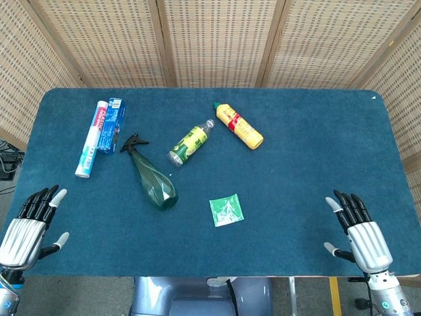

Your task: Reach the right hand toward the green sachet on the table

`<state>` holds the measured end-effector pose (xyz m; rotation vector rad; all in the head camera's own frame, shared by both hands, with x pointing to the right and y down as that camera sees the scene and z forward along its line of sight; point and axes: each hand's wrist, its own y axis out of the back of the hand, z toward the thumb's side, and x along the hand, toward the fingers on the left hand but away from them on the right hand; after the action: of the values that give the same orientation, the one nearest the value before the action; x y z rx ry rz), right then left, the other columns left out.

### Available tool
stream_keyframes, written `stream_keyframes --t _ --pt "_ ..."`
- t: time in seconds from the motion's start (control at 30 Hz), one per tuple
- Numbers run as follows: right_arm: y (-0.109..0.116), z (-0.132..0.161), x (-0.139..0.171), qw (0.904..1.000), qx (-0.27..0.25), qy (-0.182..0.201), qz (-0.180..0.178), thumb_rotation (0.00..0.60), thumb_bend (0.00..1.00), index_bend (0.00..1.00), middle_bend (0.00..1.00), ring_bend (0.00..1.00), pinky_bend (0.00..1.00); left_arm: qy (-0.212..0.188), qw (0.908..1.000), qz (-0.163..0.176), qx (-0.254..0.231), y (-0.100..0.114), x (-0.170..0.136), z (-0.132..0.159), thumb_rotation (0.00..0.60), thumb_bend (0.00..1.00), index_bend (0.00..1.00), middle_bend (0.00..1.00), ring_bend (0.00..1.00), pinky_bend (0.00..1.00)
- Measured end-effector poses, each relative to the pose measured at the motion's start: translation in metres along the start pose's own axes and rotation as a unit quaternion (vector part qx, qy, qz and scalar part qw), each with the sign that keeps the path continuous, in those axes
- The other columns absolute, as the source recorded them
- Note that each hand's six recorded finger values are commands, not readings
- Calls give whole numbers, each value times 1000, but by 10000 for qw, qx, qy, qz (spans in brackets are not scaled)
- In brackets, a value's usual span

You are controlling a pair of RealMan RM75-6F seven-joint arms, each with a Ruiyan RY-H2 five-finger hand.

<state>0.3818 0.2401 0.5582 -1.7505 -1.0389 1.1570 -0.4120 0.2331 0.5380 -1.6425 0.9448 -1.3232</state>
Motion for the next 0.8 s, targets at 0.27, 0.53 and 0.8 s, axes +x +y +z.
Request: stream_keyframes --t 0.27,0.53,0.8 --pt "-1 -1 -6 10000 38 -46 -74 600 367 24 657 630 481 13 9994 335 -75 7 -1 2 600 410 0 804 767 743" --pt "-25 9 -20 9989 8 56 460 600 773 0 774 857 713 75 9996 284 -54 7 -1 -1 600 448 0 811 772 745" --pt "-67 55 -39 9843 80 504 1687 600 810 65 775 859 715 89 9995 303 -57 10 0 -2 600 516 0 761 743 711"
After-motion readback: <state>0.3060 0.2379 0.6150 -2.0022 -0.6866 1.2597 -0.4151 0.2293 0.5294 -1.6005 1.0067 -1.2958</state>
